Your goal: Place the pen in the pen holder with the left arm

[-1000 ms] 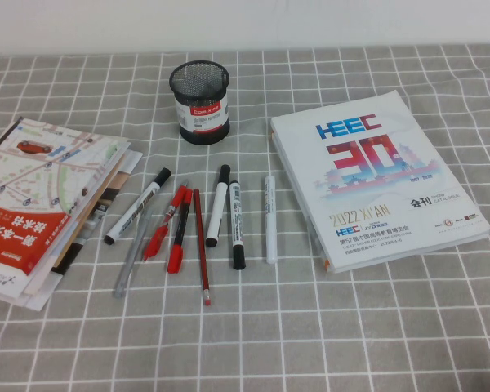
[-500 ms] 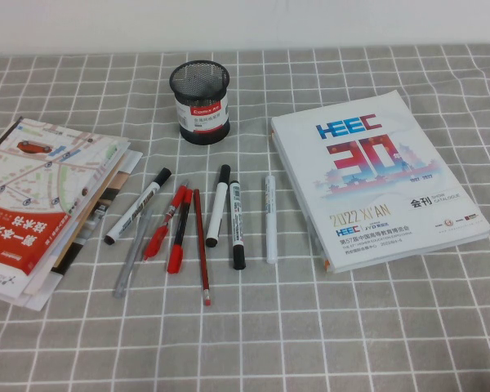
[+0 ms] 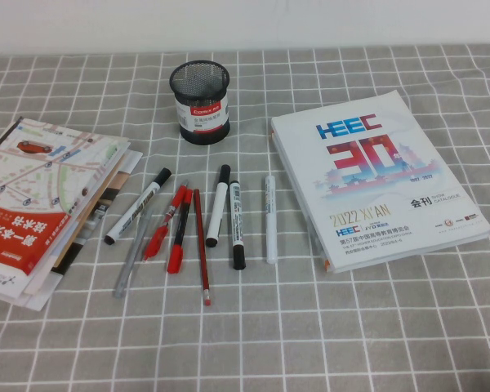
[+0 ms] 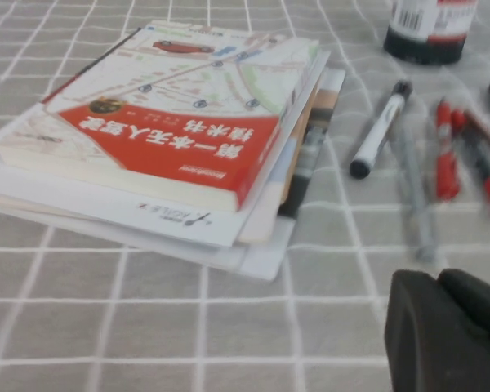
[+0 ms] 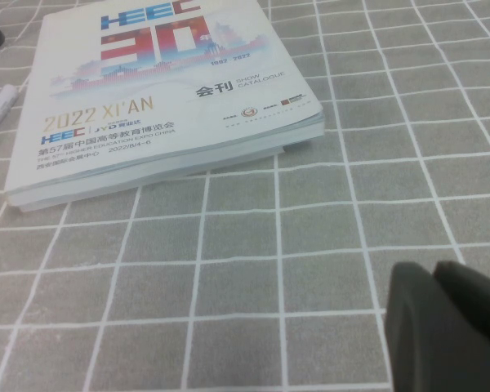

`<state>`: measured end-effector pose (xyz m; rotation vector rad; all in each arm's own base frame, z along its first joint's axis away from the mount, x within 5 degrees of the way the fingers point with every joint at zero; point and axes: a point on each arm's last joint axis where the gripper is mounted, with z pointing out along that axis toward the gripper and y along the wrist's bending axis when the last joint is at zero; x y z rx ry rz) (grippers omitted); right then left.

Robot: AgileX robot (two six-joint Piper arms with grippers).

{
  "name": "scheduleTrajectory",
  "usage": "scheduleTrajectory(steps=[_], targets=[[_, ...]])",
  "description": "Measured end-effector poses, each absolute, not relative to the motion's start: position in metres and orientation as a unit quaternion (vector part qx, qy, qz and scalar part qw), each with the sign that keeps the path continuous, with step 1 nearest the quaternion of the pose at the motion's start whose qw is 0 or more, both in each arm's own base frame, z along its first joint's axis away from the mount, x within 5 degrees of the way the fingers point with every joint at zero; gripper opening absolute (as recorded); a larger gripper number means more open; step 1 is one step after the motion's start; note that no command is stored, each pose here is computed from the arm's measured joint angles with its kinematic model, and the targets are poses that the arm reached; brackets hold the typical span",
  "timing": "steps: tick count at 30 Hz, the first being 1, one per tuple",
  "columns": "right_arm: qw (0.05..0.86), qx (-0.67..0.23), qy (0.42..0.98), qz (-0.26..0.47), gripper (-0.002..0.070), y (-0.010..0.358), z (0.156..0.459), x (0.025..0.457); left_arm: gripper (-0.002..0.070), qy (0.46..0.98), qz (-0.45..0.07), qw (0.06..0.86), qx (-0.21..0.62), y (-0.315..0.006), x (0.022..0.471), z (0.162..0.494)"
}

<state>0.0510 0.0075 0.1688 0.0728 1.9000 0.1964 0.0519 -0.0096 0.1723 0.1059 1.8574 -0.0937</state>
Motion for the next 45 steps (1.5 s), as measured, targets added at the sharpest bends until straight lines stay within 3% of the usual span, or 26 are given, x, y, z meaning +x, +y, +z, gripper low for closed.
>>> scheduleTrajectory(steps=[9,19,22,32,39,45], targets=[[0.577,0.031,0.812,0.084,-0.0015,0.008,0.169,0.051,0.0,0.724,-0.211,0.643,-0.129,-0.012,0.055,0.191],[0.577,0.031,0.812,0.084,-0.0015,0.008,0.169,0.051,0.0,0.691,-0.229,0.666,-0.163,-0.008,0.056,0.198],[0.577,0.031,0.812,0.084,-0.0015,0.008,0.169,0.051,0.0,0.707,-0.237,0.649,-0.15,-0.012,0.055,0.201],[0.577,0.031,0.812,0.084,-0.0015,0.008,0.169,0.051,0.0,0.827,-0.23,0.511,-0.047,-0.03,0.084,0.264],[0.577,0.031,0.812,0.084,-0.0015,0.008,0.169,0.051,0.0,0.894,-0.215,0.391,0.044,-0.041,0.138,0.29],[0.577,0.031,0.812,0.084,-0.0015,0.008,0.169,0.051,0.0,0.925,-0.199,0.311,0.09,-0.044,0.2,0.291]])
